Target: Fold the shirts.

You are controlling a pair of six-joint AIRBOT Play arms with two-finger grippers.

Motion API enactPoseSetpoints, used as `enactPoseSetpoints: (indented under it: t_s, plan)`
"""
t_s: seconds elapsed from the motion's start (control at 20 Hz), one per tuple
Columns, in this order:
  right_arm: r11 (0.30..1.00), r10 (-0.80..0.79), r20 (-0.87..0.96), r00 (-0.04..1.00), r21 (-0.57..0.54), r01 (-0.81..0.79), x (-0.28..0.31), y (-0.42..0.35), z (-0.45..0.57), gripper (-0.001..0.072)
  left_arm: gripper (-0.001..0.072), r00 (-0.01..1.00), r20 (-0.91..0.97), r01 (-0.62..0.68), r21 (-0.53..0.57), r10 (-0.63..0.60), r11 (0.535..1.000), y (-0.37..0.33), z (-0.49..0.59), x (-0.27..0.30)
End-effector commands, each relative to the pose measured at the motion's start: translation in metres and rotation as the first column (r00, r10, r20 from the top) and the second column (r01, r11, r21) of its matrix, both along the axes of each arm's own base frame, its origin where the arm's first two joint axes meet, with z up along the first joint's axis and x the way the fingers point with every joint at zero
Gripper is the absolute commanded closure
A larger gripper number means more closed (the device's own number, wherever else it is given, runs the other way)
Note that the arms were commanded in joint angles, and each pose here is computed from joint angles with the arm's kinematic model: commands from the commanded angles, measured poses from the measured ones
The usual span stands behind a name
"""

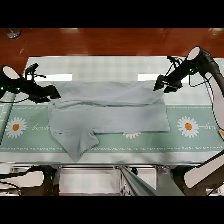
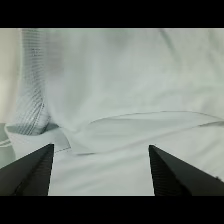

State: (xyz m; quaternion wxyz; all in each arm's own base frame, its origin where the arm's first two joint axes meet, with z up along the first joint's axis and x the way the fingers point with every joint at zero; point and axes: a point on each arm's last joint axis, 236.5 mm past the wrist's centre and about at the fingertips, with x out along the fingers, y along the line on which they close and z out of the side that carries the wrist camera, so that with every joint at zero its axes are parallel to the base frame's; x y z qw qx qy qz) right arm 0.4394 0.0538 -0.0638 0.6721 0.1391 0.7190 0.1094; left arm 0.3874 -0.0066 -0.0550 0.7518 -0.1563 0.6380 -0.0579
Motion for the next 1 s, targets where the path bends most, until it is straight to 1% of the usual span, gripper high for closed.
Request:
enactPoseSetpoints:
  t_s: [0.0, 0.1, 0.15, 0.25, 0.3, 0.35, 0.45, 0.5, 0.55, 0.6, 0.65, 0.85, 0.95]
  plan:
    - [0.999, 0.031, -0.047, 0.998, -0.025, -0.032, -0.020, -0.018, 0.021, 0.0094, 0.0007, 0.995, -0.098, 0.021, -0.019, -0.022, 1.000, 0.006, 0.007, -0.022]
    - [0.996, -0.010, -0.028, 1.000, -0.094, 0.007, -0.033, -0.052, 0.037, 0.0095, 0.0007, 0.981, -0.195, 0.008, -0.056, -0.019, 0.998, 0.014, 0.011, -0.053]
    - [0.994, -0.062, 0.001, 0.998, -0.094, 0.062, -0.040, -0.064, 0.040, 0.0095, 0.0007, 0.972, -0.237, -0.017, -0.070, 0.000, 0.997, 0.019, 0.008, -0.073]
    - [0.986, -0.165, 0.072, 0.984, -0.020, 0.167, -0.059, -0.067, 0.035, 0.0095, 0.0007, 0.959, -0.281, -0.070, -0.092, 0.041, 0.993, 0.026, -0.003, -0.115]
    - [0.976, -0.217, 0.107, 0.970, 0.041, 0.214, -0.072, -0.060, 0.031, 0.0095, 0.0007, 0.957, -0.284, -0.106, -0.120, 0.068, 0.987, 0.026, -0.008, -0.133]
    - [0.967, -0.246, 0.140, 0.959, 0.102, 0.233, -0.085, -0.049, 0.027, 0.0095, 0.0007, 0.957, -0.267, -0.161, -0.173, 0.111, 0.972, 0.021, -0.009, -0.148]
    - [0.939, -0.317, 0.180, 0.931, 0.200, 0.281, -0.112, -0.028, 0.020, 0.0095, 0.0007, 0.944, -0.213, -0.304, -0.265, 0.252, 0.915, 0.016, -0.007, -0.162]
    - [0.927, -0.342, 0.179, 0.923, 0.229, 0.299, -0.126, -0.020, 0.016, 0.0095, 0.0007, 0.916, -0.208, -0.392, -0.284, 0.343, 0.875, 0.017, -0.008, -0.166]
    - [0.922, -0.350, 0.177, 0.920, 0.241, 0.304, -0.137, -0.014, 0.013, 0.0095, 0.0007, 0.882, -0.236, -0.463, -0.270, 0.408, 0.844, 0.017, -0.014, -0.176]
    - [0.916, -0.354, 0.172, 0.919, 0.262, 0.304, -0.145, -0.005, 0.011, 0.0095, 0.0007, 0.875, -0.267, -0.467, -0.249, 0.404, 0.848, 0.012, -0.022, -0.190]
    - [0.910, -0.358, 0.166, 0.919, 0.281, 0.303, -0.150, 0.000, 0.010, 0.0095, 0.0007, 0.876, -0.291, -0.458, -0.256, 0.384, 0.851, 0.002, -0.027, -0.197]
    - [0.899, -0.362, 0.155, 0.919, 0.318, 0.300, -0.154, 0.009, 0.014, 0.0095, 0.0007, 0.905, -0.288, -0.401, -0.328, 0.313, 0.855, -0.042, -0.040, -0.199]
    - [0.869, -0.396, 0.169, 0.902, 0.385, 0.310, -0.143, 0.016, 0.026, 0.0096, 0.0007, 0.920, -0.266, -0.371, -0.360, 0.287, 0.856, -0.062, -0.045, -0.195]
